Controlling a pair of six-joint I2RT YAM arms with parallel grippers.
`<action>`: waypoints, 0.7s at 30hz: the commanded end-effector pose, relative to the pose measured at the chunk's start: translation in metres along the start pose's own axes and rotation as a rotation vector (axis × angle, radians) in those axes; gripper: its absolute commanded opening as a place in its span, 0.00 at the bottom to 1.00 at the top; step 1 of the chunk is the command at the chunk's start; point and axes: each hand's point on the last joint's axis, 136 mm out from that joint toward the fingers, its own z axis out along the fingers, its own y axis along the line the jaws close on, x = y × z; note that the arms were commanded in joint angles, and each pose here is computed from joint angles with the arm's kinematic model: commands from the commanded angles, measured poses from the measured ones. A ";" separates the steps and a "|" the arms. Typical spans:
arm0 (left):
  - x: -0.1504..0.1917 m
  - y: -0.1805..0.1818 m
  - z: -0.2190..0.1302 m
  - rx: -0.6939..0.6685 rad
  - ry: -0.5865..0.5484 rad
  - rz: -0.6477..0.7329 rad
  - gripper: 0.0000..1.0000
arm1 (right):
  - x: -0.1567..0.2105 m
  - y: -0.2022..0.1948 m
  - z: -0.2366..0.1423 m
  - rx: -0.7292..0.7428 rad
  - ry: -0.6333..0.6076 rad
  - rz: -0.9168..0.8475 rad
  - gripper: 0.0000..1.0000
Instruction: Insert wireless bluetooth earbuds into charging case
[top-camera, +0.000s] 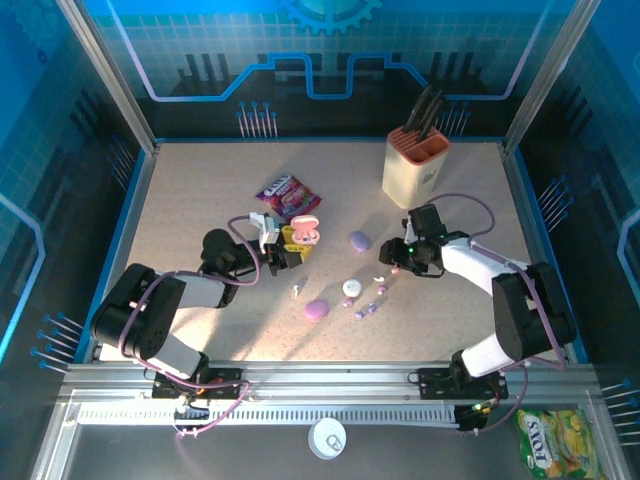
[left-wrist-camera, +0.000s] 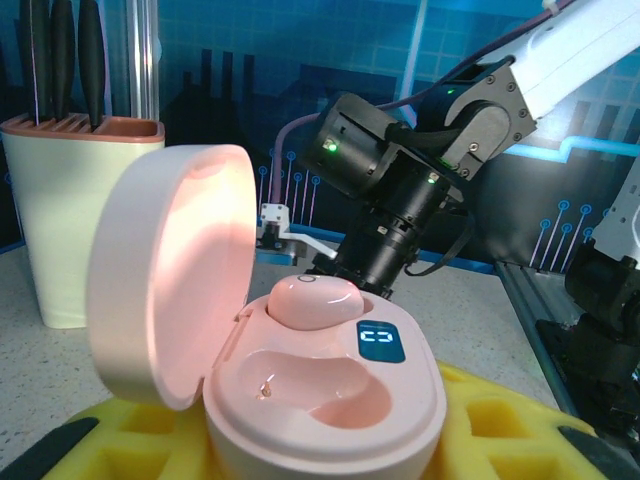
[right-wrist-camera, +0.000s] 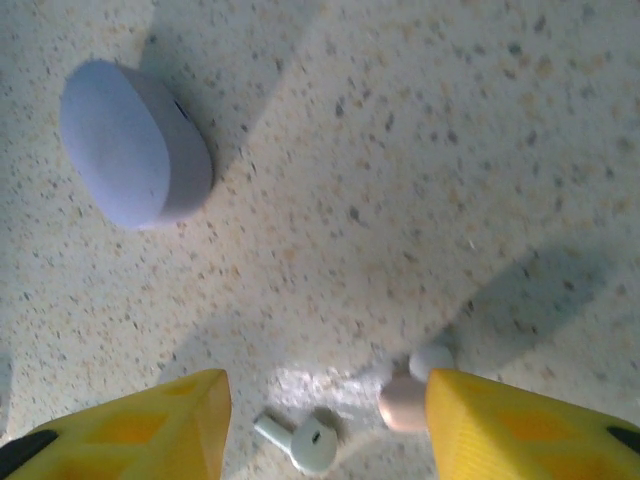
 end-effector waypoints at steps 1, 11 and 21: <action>-0.009 -0.009 -0.002 0.010 -0.027 0.037 0.36 | -0.018 0.009 0.006 -0.040 -0.017 -0.028 0.55; -0.011 -0.011 -0.004 0.007 -0.031 0.042 0.36 | -0.005 -0.011 0.024 -0.018 0.033 -0.004 0.54; -0.012 -0.012 -0.003 0.013 -0.032 0.035 0.36 | 0.030 -0.016 0.016 -0.055 0.093 -0.018 0.52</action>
